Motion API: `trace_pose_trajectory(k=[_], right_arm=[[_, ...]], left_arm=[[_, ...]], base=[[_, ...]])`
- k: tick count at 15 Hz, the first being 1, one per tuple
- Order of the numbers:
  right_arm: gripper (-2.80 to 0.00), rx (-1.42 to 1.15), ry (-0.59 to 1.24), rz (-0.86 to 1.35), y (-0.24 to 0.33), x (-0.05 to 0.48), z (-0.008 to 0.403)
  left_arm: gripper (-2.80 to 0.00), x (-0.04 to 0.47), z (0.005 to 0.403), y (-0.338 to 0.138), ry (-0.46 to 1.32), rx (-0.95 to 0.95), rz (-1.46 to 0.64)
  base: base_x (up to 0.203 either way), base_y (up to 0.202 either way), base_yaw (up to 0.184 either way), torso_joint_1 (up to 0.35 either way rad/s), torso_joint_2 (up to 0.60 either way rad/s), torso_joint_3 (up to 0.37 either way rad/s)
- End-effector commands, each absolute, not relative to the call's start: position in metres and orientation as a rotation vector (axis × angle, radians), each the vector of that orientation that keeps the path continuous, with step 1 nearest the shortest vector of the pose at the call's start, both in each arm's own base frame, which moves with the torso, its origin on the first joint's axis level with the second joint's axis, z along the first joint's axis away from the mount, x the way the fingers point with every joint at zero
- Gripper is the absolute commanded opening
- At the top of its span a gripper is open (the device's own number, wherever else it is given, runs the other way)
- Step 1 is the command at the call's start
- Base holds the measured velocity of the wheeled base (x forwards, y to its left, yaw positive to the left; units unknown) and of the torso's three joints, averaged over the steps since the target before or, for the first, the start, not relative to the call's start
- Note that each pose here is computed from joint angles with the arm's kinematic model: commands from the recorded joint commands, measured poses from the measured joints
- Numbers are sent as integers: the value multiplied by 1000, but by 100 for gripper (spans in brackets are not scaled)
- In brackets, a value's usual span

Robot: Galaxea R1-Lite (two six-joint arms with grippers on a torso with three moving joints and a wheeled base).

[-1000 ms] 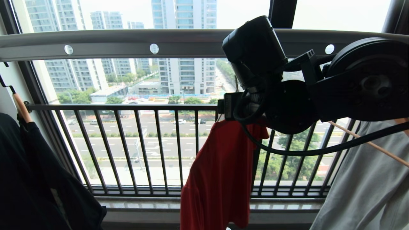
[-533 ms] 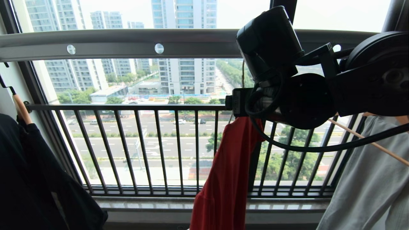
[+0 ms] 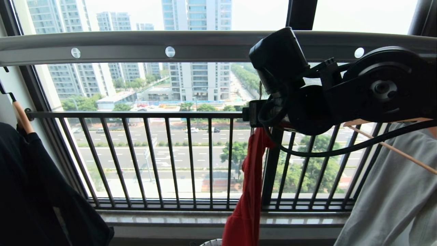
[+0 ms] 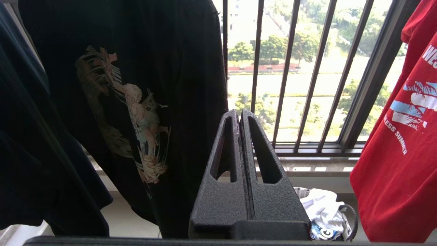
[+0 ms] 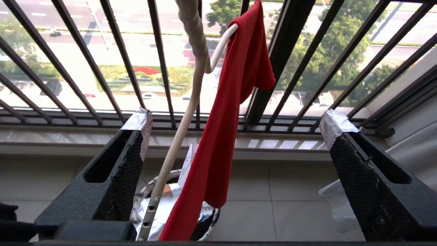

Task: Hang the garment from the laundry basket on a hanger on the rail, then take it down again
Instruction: Take the clothes off the clothes rack

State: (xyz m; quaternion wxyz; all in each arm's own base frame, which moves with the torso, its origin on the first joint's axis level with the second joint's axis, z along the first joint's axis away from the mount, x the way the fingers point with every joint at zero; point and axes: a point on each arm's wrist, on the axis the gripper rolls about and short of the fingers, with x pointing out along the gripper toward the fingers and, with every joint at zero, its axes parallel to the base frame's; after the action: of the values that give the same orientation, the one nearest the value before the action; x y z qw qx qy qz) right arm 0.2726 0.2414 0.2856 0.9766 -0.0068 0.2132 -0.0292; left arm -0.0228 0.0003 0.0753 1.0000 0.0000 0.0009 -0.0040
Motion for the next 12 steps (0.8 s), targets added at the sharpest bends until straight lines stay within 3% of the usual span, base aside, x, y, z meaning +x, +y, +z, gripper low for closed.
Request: trace_pose_trajectory(k=[1, 3, 4, 12], right_arm=[[0, -28, 434, -63, 243, 275, 283], [0, -34, 437, -46, 244, 276, 283], [-280, -27, 433, -37, 245, 276, 286], [-280, -38, 441, 8, 261, 287, 279]], left_arm=[[-280, -23, 75, 0, 3, 0, -8], [-280, -23, 75, 0, 3, 0, -8], [-280, -23, 75, 0, 3, 0, -8], [-280, -23, 75, 0, 3, 0, -8]], base=[[0, 0, 0, 0, 0, 0], [0, 0, 0, 0, 0, 0], [0, 0, 0, 0, 0, 0], [0, 0, 0, 0, 0, 0]])
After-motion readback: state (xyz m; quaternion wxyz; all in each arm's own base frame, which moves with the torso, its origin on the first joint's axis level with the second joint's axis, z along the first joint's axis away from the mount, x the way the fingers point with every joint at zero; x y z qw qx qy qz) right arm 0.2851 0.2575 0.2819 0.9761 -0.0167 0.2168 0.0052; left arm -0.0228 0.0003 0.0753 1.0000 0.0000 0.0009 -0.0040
